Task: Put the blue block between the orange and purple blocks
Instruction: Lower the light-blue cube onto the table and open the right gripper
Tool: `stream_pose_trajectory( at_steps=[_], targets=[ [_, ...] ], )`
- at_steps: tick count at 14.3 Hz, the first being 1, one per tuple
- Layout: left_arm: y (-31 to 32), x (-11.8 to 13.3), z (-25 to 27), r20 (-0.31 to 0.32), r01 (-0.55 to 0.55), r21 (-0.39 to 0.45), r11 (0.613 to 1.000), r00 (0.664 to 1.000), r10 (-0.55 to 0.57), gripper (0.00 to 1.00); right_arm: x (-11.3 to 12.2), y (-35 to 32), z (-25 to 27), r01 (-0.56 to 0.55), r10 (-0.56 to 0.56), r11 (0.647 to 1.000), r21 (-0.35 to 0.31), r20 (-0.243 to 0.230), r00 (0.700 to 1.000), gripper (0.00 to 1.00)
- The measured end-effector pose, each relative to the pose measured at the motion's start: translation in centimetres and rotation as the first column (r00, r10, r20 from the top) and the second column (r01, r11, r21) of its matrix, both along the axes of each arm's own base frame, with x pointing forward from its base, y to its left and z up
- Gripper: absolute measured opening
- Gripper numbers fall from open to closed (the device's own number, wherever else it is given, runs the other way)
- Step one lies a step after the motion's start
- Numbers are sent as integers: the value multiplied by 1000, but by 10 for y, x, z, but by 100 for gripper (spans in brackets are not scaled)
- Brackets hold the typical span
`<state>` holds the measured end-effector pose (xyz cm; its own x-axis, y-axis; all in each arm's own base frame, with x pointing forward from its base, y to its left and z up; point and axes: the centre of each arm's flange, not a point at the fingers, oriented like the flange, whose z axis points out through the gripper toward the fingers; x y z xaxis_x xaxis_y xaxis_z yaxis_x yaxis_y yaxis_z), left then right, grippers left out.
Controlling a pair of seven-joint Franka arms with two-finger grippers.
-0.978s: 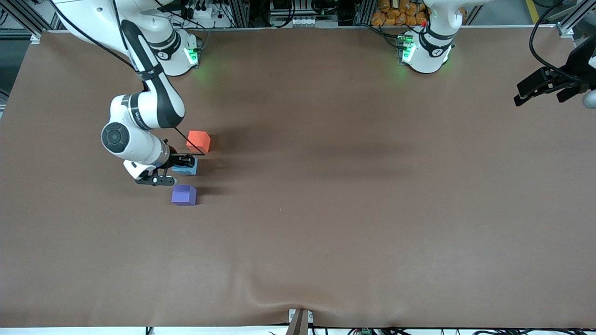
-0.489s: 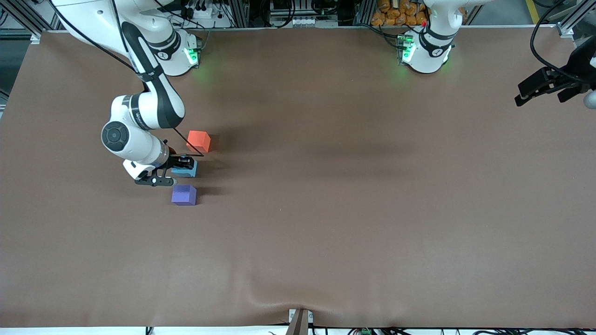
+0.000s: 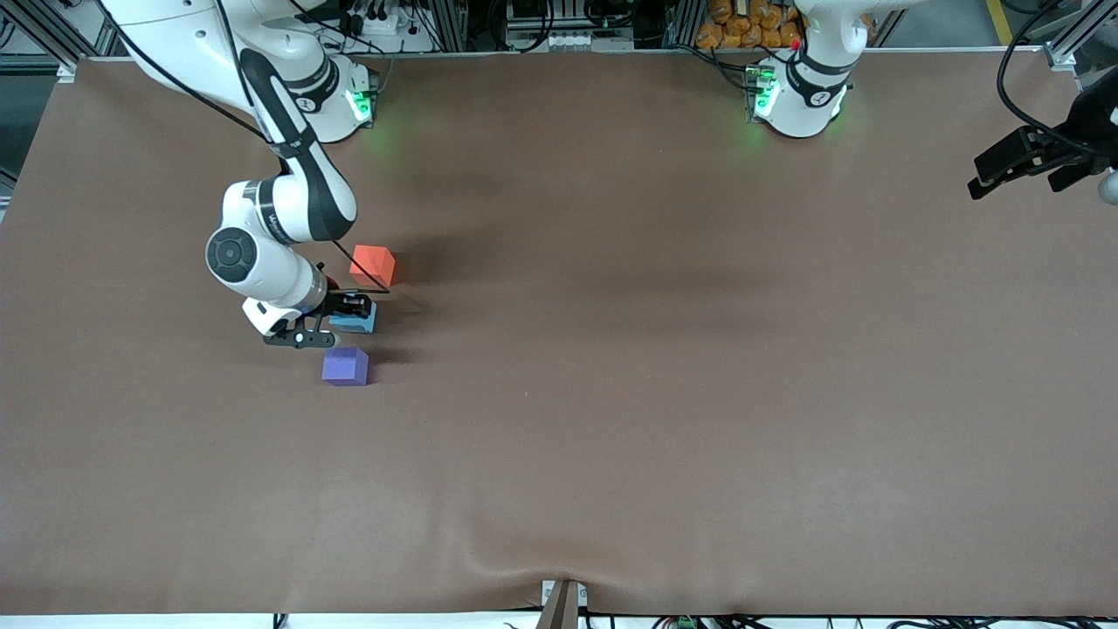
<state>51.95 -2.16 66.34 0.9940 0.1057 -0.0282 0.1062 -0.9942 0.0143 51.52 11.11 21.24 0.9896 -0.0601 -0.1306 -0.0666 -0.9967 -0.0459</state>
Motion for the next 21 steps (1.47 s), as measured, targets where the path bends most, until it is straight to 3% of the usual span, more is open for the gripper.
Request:
stream_pose_trajectory(
  at_steps=[14,16,19,21],
  targets=[
    [1,-1,7,11,10,0,1000,1000,-10,100,-6,10,-8,29,-29,999,23,-4,1000,57],
    [0,-1,8,15,12,0,1000,1000,-12,100,-5,6,-9,37,-37,999,21,-7,999,69],
    [-4,-2,10,10,19,1,1000,1000,-20,100,-2,3,-5,42,-42,999,22,-26,999,99],
    [-6,-6,8,-19,25,2,1000,1000,-25,100,18,13,23,27,-24,999,37,-70,997,100]
  ],
)
